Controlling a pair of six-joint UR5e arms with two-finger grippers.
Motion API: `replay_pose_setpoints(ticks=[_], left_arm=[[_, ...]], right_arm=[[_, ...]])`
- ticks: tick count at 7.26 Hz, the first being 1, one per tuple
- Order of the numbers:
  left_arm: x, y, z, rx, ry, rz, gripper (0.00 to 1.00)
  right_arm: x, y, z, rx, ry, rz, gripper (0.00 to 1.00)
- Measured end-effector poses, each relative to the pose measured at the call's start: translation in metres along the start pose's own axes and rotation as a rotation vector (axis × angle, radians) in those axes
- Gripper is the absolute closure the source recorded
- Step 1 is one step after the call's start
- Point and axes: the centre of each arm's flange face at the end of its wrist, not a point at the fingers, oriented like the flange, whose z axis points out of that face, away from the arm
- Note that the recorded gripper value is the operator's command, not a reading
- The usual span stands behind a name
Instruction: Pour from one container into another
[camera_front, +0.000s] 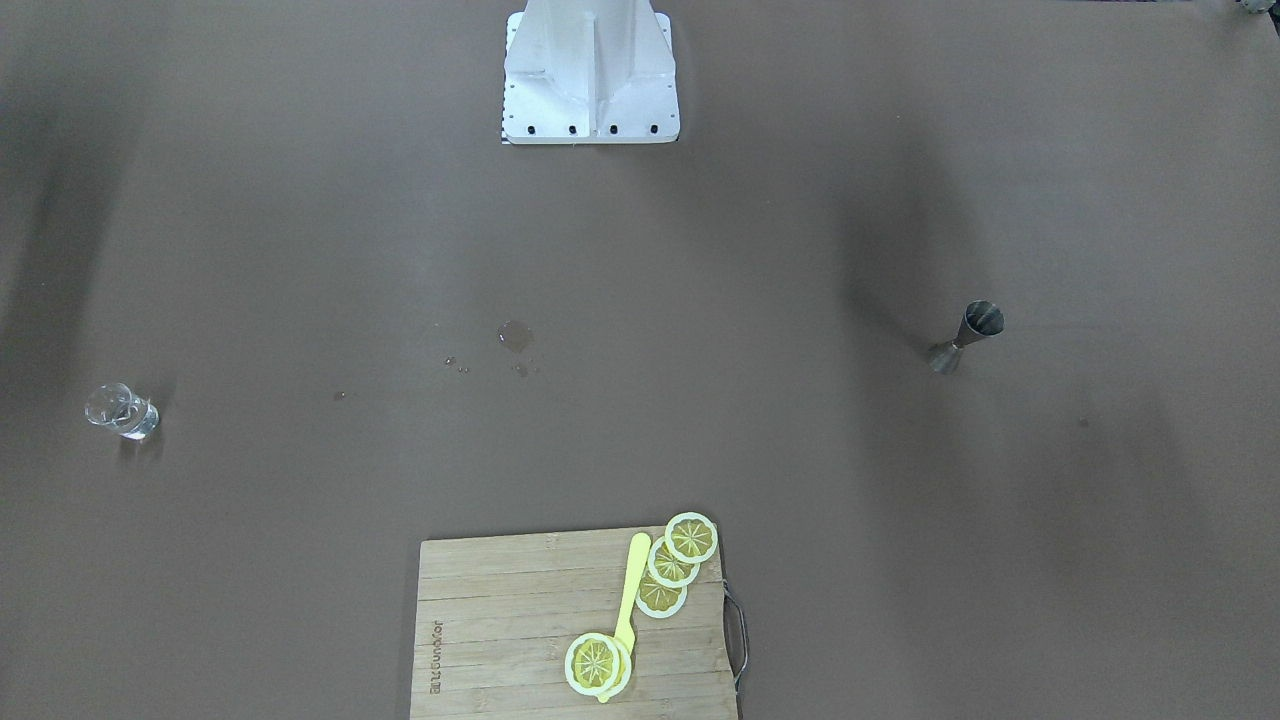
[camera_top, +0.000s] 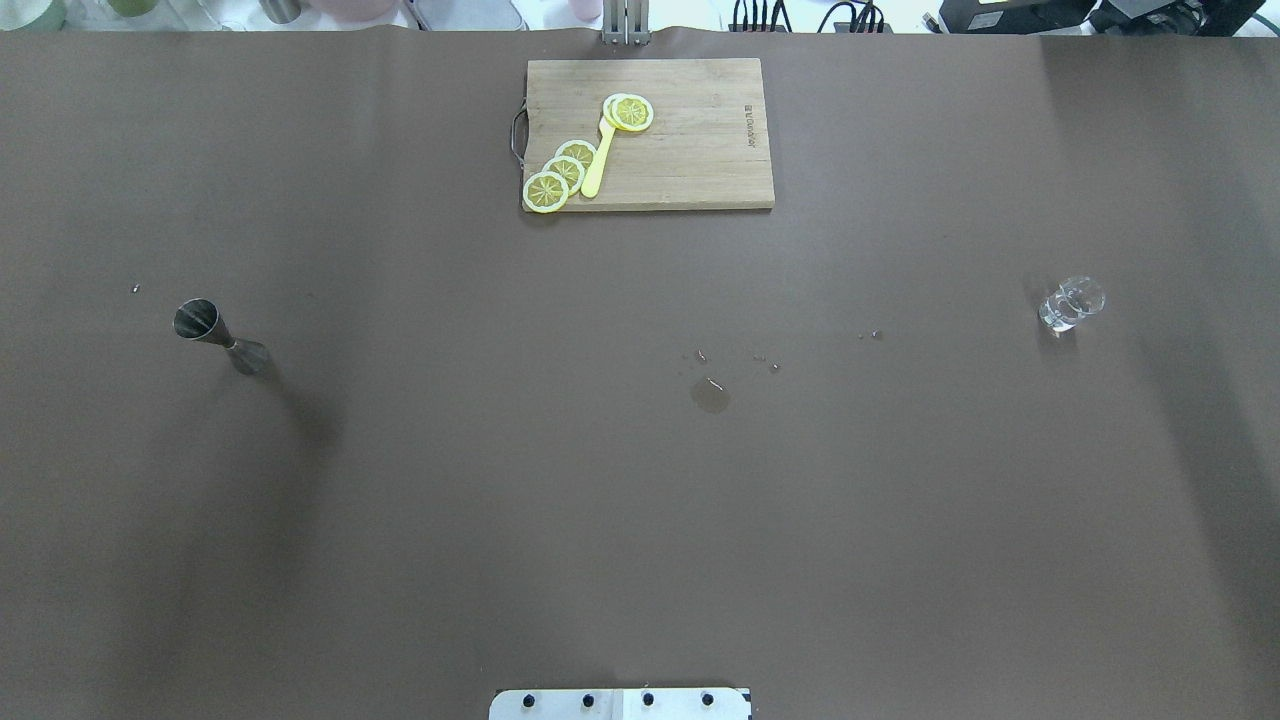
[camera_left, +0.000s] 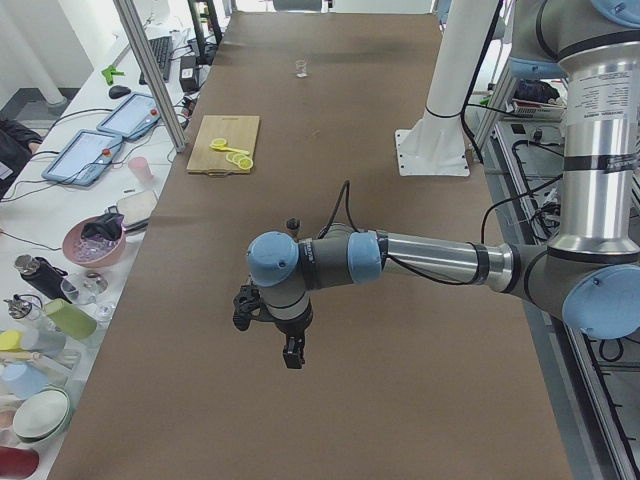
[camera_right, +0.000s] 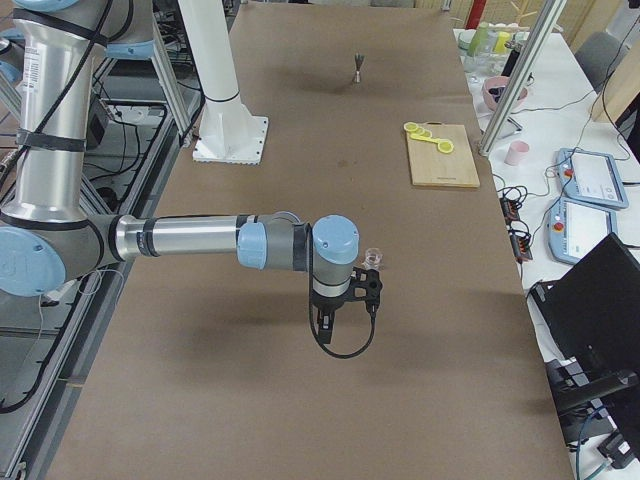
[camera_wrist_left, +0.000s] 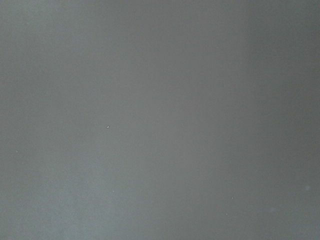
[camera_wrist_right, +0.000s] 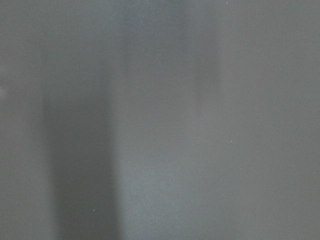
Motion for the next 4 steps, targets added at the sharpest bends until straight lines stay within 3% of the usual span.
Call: replay_pose_setpoints(ticks=[4], left_arm=[[-0.0008,-0.0030,-0.0001,0.038,-0.006,0.021,0.01]], right_arm=[[0.0008,0.0009,0.0009,-0.002,0.000,0.002,0.00]])
